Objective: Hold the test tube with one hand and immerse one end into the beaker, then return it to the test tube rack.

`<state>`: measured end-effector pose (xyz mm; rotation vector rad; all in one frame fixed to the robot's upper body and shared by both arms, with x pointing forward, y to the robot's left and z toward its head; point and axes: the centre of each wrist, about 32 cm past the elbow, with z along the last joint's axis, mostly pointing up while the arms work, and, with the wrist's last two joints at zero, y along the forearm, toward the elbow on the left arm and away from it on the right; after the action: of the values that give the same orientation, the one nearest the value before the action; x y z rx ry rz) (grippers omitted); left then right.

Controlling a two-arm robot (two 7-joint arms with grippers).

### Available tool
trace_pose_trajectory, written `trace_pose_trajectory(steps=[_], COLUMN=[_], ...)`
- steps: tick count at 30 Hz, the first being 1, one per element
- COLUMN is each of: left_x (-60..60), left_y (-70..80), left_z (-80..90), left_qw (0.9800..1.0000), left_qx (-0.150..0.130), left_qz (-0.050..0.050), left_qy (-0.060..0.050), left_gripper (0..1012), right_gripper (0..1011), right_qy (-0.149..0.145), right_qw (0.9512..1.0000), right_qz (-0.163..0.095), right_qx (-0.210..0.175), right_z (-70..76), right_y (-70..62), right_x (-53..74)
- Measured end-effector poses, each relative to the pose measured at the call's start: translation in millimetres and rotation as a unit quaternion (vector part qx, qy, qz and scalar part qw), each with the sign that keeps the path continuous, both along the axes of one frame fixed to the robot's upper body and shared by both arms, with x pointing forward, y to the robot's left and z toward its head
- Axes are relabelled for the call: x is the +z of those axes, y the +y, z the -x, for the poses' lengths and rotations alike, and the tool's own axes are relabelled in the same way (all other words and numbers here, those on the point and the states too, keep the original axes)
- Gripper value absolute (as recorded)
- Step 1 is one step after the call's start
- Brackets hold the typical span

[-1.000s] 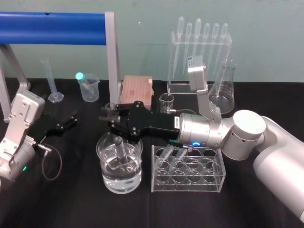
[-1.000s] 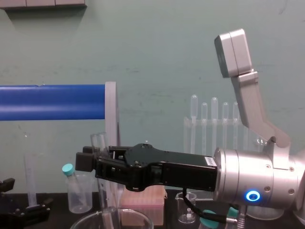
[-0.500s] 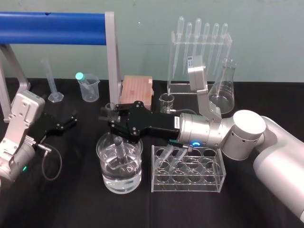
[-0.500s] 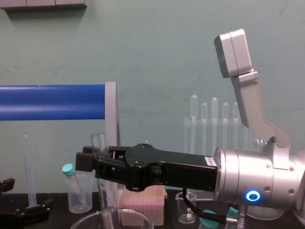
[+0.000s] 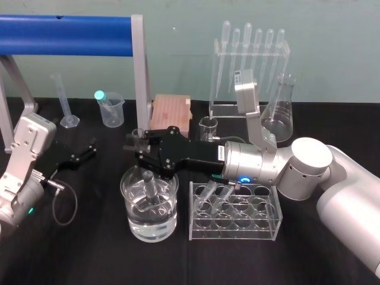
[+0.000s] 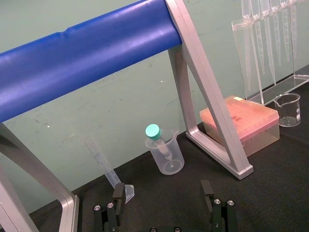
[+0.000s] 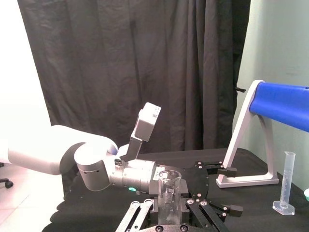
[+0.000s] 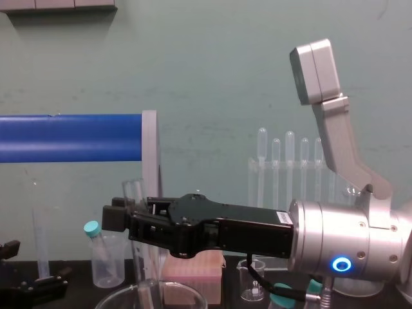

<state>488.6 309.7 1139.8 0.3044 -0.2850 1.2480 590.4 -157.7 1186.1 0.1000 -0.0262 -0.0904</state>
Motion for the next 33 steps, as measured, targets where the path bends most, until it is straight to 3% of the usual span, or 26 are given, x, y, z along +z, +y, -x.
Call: trace_pose_trajectory(steps=[33], left_x=[0.0], left_y=[0.0], left_z=[0.0], left_qw=[1.0000], left_qx=[0.000], left_qz=[0.000], left_qy=[0.000], left_gripper=[1000], right_gripper=[230], right_qy=[0.000], right_qw=[1.0000], right_qz=[0.000], right_qx=[0.000], right_z=[0.0], right_y=[0.0], right_x=[0.0])
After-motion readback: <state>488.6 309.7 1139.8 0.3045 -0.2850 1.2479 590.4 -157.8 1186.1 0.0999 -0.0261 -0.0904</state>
